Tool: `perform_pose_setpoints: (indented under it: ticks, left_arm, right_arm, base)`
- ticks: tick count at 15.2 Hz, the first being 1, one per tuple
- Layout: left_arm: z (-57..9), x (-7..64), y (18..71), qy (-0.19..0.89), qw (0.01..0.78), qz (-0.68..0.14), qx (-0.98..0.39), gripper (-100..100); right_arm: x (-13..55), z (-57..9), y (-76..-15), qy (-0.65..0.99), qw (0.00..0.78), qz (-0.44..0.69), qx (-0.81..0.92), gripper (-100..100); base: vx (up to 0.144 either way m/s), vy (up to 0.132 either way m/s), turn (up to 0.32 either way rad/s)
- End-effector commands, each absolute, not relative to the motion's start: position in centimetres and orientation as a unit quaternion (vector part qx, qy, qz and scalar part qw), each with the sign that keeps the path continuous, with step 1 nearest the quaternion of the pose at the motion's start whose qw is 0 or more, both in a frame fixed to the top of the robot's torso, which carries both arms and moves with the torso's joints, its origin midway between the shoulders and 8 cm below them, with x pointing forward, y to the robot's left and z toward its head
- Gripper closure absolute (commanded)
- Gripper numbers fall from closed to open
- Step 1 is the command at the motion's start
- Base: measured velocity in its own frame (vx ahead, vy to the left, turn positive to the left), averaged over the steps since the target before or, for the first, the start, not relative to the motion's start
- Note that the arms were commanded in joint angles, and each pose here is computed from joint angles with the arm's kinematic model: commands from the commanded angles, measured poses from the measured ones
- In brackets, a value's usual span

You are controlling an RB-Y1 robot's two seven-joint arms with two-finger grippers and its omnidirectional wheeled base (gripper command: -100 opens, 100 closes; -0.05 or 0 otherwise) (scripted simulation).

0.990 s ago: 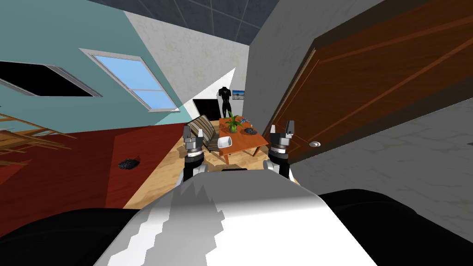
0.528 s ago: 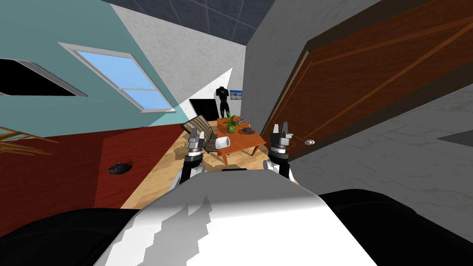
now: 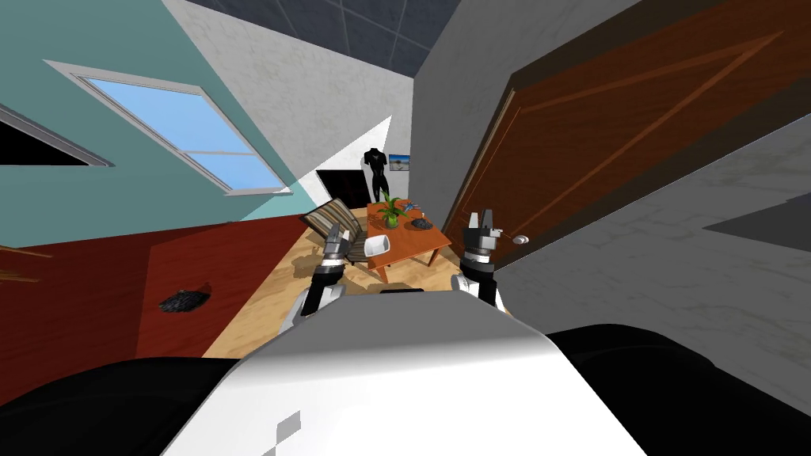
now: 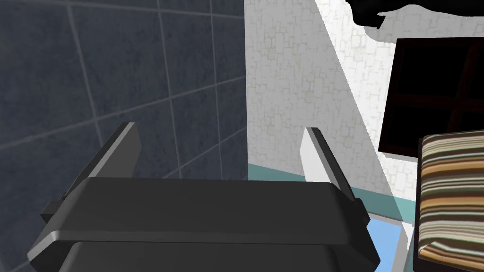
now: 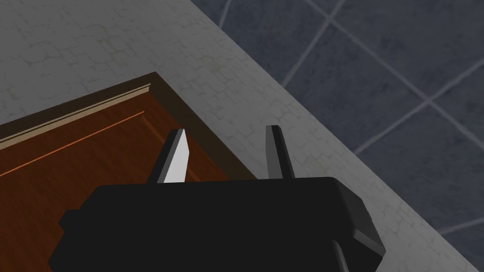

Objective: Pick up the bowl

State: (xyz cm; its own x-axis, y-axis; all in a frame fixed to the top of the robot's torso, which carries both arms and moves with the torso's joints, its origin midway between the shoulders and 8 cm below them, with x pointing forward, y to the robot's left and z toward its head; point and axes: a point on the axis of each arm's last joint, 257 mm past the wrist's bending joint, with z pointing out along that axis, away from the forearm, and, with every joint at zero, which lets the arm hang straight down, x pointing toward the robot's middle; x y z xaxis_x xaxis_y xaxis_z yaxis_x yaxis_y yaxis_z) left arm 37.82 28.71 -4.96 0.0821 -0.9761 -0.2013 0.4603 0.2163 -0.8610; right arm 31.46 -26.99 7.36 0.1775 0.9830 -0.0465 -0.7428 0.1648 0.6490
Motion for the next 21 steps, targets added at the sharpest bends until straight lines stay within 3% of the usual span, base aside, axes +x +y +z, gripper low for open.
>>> perform_pose_setpoints:
  ticks: [1, 21]
  left_arm:
    - [-7.2, 38.5, 30.1, 0.427, 0.653, -0.523, -0.342, -100]
    - [-19.9, 39.7, 40.3, 0.488, 0.576, -0.401, -0.518, -100]
  right_arm:
    - [31.5, 7.4, -27.0, 0.239, 0.725, 0.595, 0.252, 0]
    - [31.5, 7.4, -27.0, 0.239, 0.725, 0.595, 0.252, 0]
  base:
    - [0.005, -0.050, -0.092]
    - [0.012, -0.043, -0.089]
